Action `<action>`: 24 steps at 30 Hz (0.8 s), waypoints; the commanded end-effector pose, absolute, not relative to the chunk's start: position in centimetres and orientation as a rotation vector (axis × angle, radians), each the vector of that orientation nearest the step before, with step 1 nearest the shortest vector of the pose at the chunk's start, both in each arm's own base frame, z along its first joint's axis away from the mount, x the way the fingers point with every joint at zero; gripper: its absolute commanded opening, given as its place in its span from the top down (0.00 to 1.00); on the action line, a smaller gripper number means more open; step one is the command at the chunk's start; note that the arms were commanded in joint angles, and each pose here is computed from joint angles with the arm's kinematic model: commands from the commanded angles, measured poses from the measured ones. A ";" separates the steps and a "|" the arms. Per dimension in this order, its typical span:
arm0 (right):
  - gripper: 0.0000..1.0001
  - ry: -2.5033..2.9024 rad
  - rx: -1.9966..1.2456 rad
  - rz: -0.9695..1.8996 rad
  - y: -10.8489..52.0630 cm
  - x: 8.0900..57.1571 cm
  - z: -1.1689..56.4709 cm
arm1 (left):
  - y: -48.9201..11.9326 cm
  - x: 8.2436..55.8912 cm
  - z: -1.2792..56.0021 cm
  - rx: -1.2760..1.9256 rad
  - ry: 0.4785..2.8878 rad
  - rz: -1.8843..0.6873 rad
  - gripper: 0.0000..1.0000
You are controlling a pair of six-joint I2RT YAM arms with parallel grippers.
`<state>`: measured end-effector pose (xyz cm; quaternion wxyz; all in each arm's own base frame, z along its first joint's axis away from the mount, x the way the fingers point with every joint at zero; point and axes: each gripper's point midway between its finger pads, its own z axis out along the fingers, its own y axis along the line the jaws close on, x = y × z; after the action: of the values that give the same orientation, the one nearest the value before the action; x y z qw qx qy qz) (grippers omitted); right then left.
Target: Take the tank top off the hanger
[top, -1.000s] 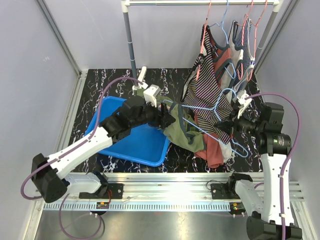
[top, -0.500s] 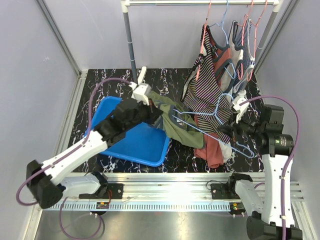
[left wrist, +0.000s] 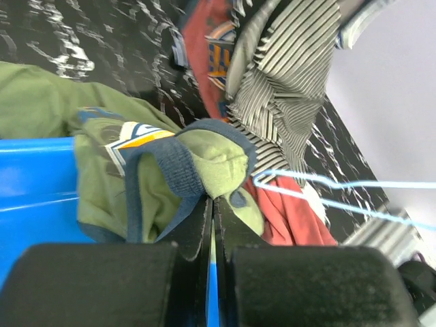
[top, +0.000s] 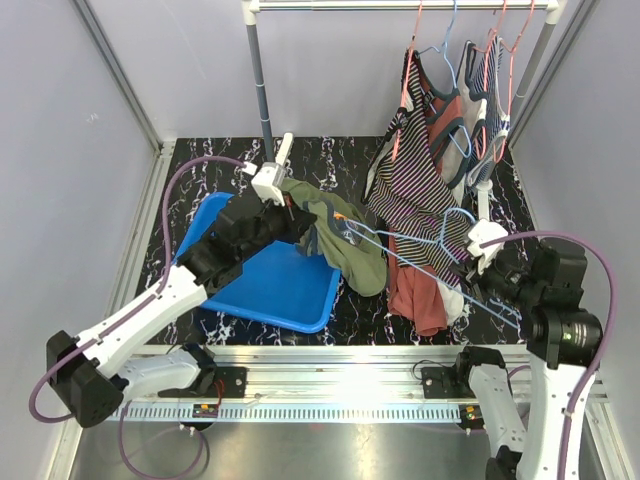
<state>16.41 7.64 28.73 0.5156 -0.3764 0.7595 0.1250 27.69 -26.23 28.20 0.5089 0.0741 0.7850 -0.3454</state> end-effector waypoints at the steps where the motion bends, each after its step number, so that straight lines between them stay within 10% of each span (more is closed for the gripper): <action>1: 1.00 1.720 -0.830 0.316 8.4 17.0 32.1 | -29.7 26.0 31.7 0.372 1.747 -1.050 1.00; 10: 1.00 1.687 -0.874 0.443 9.7 18.9 32.1 | -29.1 22.1 35.6 0.674 1.526 -1.049 0.22; 24: 1.00 1.383 -1.330 0.592 12.8 17.7 30.8 | -26.2 17.4 35.1 1.270 1.169 -0.722 0.06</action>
<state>18.76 11.71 29.46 0.5142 -0.4720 0.6669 0.2608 18.61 -25.51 35.73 0.6089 0.4635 0.5562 -0.3241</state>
